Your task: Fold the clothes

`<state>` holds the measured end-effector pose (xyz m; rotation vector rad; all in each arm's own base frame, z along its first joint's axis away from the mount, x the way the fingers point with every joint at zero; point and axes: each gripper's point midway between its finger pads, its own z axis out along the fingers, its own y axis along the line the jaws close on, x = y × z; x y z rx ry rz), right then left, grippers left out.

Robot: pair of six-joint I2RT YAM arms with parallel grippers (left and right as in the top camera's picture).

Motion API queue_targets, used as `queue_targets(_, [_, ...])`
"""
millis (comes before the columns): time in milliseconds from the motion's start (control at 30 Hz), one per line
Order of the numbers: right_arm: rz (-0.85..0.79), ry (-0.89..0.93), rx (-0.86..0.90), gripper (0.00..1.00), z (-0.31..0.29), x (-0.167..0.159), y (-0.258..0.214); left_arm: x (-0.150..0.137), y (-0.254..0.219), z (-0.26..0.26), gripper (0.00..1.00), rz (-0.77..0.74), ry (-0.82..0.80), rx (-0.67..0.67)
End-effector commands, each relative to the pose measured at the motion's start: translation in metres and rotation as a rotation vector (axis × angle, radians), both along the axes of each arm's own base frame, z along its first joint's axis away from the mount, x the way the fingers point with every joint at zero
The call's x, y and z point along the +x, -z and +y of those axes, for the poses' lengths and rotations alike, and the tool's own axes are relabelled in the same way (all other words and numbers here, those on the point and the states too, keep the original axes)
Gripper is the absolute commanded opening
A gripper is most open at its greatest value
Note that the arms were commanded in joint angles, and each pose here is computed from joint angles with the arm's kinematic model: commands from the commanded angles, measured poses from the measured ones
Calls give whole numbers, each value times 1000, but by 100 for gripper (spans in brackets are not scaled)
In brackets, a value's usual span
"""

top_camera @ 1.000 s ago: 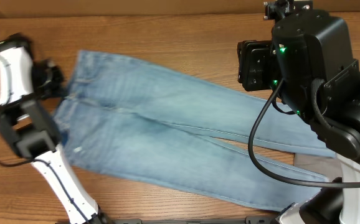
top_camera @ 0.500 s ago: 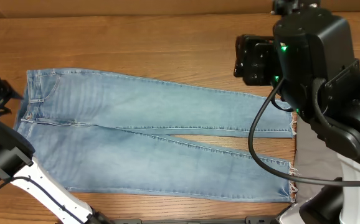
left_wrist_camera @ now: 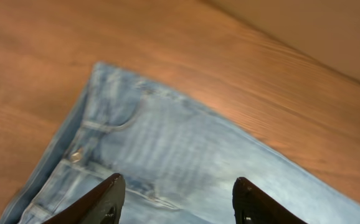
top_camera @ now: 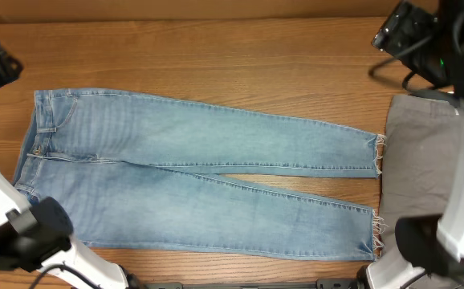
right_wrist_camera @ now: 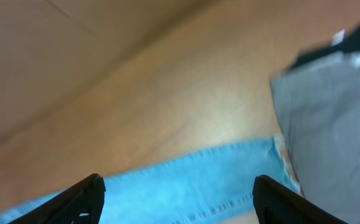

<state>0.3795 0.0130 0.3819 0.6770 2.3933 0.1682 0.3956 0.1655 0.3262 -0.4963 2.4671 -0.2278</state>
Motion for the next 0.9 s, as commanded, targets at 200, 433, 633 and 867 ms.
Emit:
queue_targets(200, [523, -18, 76, 34, -2, 22, 188, 8, 44, -41, 51, 190, 104, 29])
queue_targets(433, [749, -10, 107, 23, 0, -7, 300, 18, 72, -48, 49, 263, 132, -2])
queue_targets(633, [733, 3, 175, 18, -2, -17, 363, 20, 73, -47, 54, 259, 132, -1])
queue_targets(867, [592, -6, 188, 10, -1, -3, 413, 20, 73, -48, 58, 262, 133, -3])
